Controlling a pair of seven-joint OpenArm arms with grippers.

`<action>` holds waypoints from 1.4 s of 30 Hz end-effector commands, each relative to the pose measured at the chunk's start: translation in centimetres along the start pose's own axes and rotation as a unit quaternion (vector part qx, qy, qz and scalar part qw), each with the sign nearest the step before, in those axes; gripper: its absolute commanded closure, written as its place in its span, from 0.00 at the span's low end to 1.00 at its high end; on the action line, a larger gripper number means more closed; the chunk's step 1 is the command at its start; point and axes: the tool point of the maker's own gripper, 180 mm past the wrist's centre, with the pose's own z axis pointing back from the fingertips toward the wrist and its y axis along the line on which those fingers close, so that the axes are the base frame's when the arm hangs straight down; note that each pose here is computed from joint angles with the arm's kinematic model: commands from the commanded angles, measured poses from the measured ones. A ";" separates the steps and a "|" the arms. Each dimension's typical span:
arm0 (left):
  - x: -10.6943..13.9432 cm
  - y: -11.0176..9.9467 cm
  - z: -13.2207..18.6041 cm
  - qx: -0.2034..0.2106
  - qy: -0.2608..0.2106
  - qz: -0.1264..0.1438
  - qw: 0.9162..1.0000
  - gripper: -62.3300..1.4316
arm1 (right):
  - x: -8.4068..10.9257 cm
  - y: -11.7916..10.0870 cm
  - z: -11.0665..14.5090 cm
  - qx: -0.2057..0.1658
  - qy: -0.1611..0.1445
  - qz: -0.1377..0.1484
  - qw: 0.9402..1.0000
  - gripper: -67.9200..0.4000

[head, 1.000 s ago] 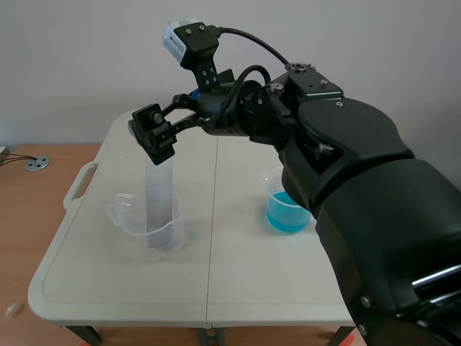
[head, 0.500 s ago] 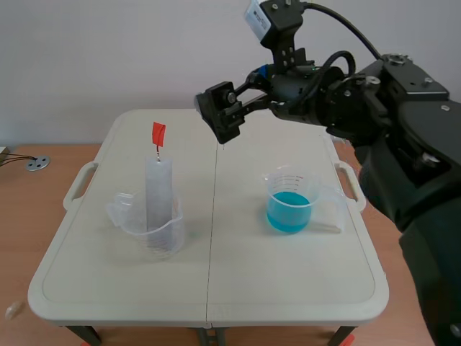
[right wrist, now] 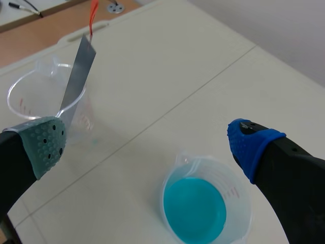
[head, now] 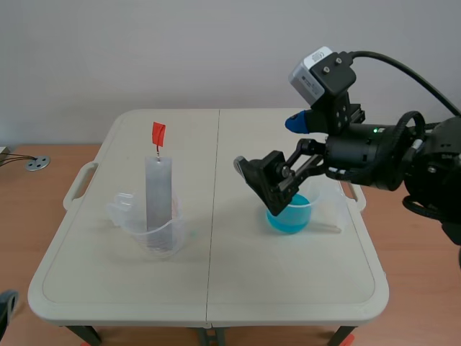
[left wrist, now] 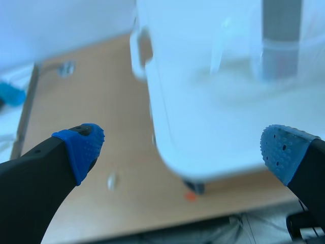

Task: Hold the metal plate by the orange handle, dip it into the blue solution, take it out and point at it, then put the plate back in the beaker on the left.
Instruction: 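Put the plate into the left beaker, then return to the home posture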

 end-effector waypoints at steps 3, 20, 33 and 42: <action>4.6 0.6 -1.9 -0.010 -0.072 -0.008 0.997 0.00 | -1.1 0.1 1.2 0.002 0.011 0.005 1.000 0.02; 16.5 -1.6 -4.9 -0.113 -0.213 -0.025 0.970 0.00 | -9.2 4.2 6.0 0.036 0.102 -0.038 0.993 0.02; 15.1 -9.1 -5.1 -0.221 -0.186 0.000 0.957 0.00 | -11.2 2.9 9.8 -0.016 0.102 -0.073 0.992 0.02; 13.9 -11.4 -4.7 -0.250 -0.171 -0.006 0.953 0.00 | -10.9 0.8 11.4 -0.055 0.090 -0.072 0.992 0.02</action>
